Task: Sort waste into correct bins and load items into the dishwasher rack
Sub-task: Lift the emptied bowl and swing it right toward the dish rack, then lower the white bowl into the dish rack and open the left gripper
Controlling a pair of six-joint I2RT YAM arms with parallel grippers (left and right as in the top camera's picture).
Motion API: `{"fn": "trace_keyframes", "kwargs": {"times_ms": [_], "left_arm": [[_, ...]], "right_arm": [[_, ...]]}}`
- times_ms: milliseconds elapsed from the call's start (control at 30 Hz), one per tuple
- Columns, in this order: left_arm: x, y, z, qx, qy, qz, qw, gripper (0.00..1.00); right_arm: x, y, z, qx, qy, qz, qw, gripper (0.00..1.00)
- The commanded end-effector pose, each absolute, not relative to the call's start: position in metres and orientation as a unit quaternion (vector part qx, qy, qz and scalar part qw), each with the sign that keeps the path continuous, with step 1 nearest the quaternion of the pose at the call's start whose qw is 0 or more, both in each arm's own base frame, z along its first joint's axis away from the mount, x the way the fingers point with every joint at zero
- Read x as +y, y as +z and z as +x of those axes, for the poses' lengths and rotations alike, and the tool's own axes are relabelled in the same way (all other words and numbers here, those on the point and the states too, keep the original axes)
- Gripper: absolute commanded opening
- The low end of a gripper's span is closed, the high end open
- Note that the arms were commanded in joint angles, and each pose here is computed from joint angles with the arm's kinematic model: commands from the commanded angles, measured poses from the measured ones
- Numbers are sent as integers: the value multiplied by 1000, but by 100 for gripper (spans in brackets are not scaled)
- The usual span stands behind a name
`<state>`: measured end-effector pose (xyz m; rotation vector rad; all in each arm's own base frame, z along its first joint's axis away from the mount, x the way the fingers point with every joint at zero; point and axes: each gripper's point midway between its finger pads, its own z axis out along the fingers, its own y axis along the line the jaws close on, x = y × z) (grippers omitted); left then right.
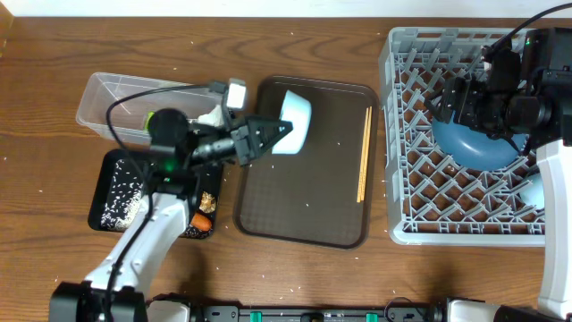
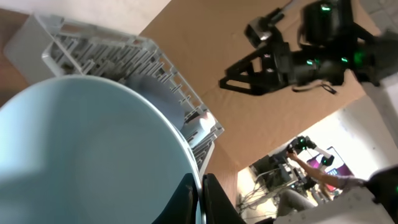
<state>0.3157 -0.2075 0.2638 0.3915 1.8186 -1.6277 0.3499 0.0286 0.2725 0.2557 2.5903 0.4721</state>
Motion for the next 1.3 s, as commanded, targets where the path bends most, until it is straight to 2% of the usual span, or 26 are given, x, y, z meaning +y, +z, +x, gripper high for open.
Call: {"fn": "trace_keyframes", "kwargs": {"times_ms": [0, 100, 400, 633, 933, 1267], "left_arm": [[-214, 264, 331, 707, -604, 138, 341, 6], [-222, 252, 340, 731, -584, 111, 336, 6], [-281, 294, 348, 692, -598, 108, 391, 6], [-346, 304, 368, 634, -679, 99, 356, 6], [-422, 271, 406, 622, -732, 73, 269, 6], [-443, 227, 429, 637, -743, 15, 207, 6]], "right_arm": [[26, 274, 351, 947, 177, 104, 246, 82], [23, 275, 354, 946, 171, 108, 253, 82], [-34, 282, 366, 916, 154, 233, 287, 82], [-63, 282, 358, 902, 170, 277, 282, 83], [-66, 279, 354, 903, 168, 285, 275, 83], [-66, 279, 353, 904, 167, 282, 275, 84]]}}
